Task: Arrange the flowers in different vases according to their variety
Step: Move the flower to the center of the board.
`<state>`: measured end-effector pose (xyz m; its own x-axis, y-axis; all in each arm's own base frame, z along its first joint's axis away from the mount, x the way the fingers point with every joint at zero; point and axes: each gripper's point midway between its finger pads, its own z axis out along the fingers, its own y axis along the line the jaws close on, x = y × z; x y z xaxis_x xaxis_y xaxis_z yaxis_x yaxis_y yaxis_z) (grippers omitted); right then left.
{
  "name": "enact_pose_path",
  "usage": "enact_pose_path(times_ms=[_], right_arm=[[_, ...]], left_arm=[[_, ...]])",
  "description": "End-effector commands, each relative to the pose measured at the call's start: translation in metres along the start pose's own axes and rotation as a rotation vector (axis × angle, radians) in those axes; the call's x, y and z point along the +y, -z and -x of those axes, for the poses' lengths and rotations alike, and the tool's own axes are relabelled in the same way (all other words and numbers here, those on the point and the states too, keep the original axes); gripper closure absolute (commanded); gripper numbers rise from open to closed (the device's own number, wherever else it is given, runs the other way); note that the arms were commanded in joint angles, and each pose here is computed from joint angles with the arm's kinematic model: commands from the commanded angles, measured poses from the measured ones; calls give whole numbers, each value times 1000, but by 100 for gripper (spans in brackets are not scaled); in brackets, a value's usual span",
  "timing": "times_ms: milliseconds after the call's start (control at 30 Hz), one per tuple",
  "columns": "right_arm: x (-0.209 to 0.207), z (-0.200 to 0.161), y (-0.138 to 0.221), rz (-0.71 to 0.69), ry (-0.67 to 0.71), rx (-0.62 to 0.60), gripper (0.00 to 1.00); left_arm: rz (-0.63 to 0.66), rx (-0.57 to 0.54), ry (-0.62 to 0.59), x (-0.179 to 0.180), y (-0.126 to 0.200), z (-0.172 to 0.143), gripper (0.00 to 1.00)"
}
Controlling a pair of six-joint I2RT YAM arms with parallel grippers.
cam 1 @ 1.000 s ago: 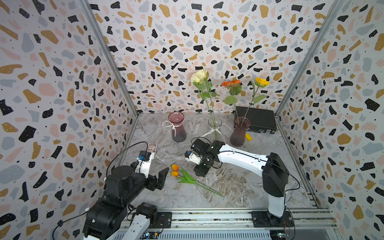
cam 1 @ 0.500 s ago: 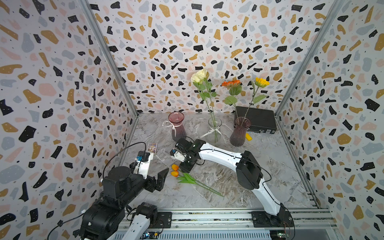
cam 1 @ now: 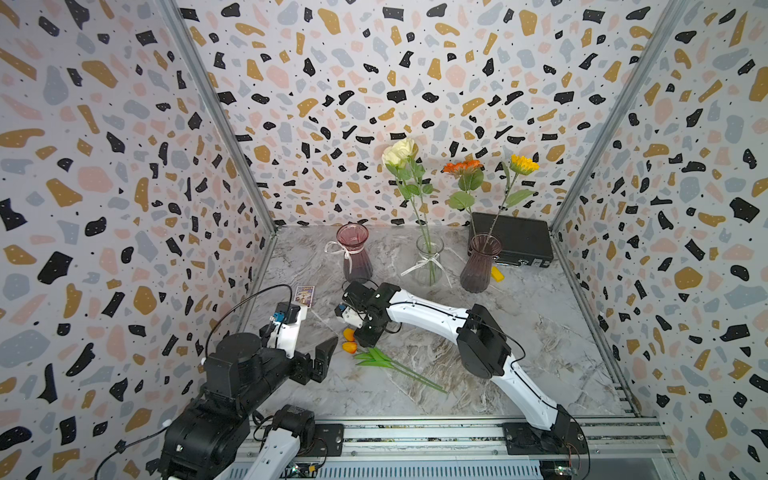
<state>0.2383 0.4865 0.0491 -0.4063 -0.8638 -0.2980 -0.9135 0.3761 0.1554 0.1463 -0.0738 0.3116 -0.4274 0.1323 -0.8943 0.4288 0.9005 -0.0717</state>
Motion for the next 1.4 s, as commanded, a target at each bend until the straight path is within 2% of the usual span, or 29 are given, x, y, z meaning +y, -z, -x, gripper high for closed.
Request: enact_pose_path(times_ms=[0, 400, 533, 900, 1033, 1100, 1367], right_arm=[[12, 5, 4, -28, 10, -1, 62], [7, -7, -16, -120, -23, 50, 62], [-1, -8, -16, -168, -33, 55, 65], [-37, 10, -9, -353, -25, 15, 67], [-63, 13, 2, -421, -93, -6, 67], [-89, 10, 10, -446, -164, -16, 67], [-132, 3, 25, -457, -292, -36, 67]], left_arm=[[-23, -38, -12, -4, -1, 8, 1], [-26, -29, -22, -5, 2, 6, 0], [-44, -31, -32, -8, 4, 6, 0], [-63, -33, -38, -12, 5, 6, 1], [-61, -27, -44, -11, 4, 4, 1], [-62, -23, -47, -11, 3, 3, 0], [-60, -23, -55, -11, 3, 1, 1]])
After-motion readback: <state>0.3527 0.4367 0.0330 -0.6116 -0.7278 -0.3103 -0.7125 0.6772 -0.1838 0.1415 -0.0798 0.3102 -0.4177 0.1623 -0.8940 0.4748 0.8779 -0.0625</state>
